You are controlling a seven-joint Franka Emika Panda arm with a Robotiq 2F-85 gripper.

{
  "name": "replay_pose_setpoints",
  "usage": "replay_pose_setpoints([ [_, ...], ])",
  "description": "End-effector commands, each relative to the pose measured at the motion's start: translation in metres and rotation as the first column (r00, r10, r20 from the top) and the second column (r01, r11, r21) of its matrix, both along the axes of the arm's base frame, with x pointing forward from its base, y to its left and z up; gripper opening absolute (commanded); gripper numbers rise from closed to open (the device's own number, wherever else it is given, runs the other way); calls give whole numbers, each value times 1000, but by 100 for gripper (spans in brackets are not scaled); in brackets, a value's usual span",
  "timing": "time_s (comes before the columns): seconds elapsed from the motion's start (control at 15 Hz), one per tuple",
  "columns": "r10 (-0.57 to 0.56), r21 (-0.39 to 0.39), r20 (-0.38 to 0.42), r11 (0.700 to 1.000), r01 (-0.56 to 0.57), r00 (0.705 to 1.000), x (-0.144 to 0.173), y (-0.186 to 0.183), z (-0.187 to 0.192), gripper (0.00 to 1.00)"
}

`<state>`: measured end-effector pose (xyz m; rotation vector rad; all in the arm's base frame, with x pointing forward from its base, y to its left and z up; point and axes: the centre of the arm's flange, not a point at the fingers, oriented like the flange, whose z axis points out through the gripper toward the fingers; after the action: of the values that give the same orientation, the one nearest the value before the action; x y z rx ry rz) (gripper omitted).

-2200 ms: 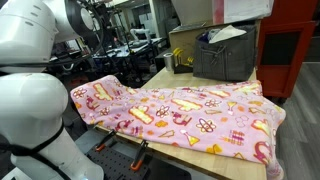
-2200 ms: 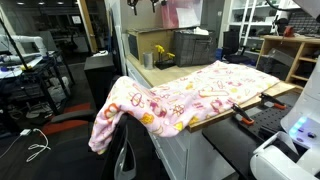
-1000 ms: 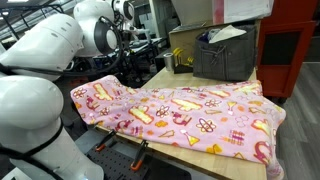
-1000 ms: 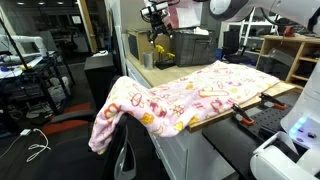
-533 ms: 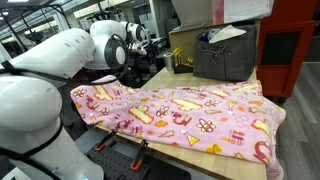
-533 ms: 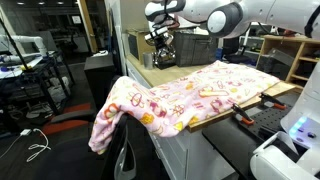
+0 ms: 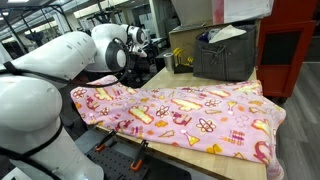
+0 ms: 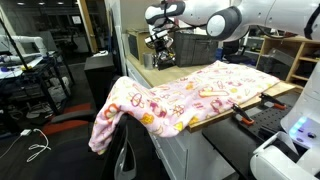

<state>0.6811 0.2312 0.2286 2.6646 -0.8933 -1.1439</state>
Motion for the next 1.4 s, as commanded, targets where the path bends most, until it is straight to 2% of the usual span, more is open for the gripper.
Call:
replay_pose_setpoints([
  [0.0,-2,-34,20,999,3,1000,12,16,6,100],
  [0.27,-16,-74,74,997,21,997,18,29,3,100],
  [0.53,-55,-121,108,990,68,993,31,19,-11,100],
  [0.93,-178,-71,98,980,185,979,69,16,-37,100],
  [1.33,-227,-69,122,969,237,966,95,15,-62,100],
])
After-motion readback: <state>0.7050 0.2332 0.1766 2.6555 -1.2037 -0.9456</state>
